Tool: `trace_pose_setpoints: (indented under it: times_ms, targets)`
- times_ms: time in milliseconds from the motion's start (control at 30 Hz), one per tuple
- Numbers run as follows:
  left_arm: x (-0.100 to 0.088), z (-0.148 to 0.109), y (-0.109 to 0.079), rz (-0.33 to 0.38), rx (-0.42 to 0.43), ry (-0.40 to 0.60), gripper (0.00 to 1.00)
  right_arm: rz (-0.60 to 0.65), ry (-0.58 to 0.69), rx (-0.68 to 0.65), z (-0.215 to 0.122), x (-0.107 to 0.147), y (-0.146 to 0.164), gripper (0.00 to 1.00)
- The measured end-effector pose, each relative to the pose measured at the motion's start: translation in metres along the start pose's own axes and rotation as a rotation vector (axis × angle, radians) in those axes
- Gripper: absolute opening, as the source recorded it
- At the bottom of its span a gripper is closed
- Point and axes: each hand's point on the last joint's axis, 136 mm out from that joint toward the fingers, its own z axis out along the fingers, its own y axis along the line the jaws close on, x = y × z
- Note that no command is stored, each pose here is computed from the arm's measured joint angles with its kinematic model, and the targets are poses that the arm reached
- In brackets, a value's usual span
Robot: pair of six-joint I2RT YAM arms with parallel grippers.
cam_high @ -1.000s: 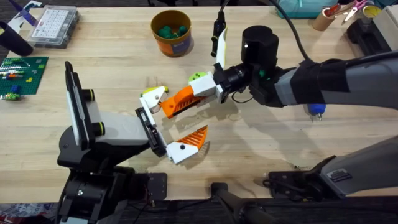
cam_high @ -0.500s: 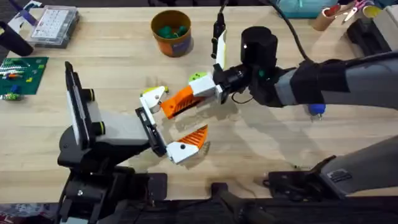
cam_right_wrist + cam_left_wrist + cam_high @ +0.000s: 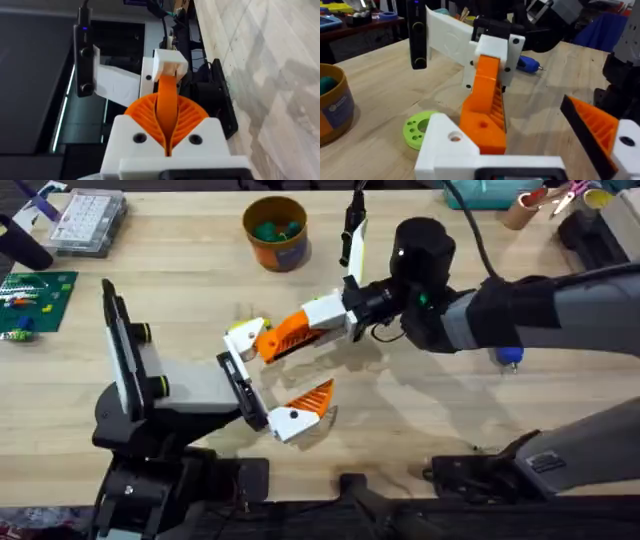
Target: Pick up the gripper from the table and insert it into the empty holder that is missing its gripper. Then pick up a screw, insert it into the mounting hole, and use the screwdriver to tighten it. Finally, clean up the table by picking up the vegetable and placing it into the bucket.
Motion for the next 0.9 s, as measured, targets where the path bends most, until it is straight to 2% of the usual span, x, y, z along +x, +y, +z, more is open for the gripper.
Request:
trace_pose_setpoints:
  times_ms: [900]
  targets:
    - [0.0003,-0.0006,0.0075,-0.015,-0.041,0.0,0.987,0.045,-0.071,0.023,0.0065,-0.0106,-0.0045,0.021]
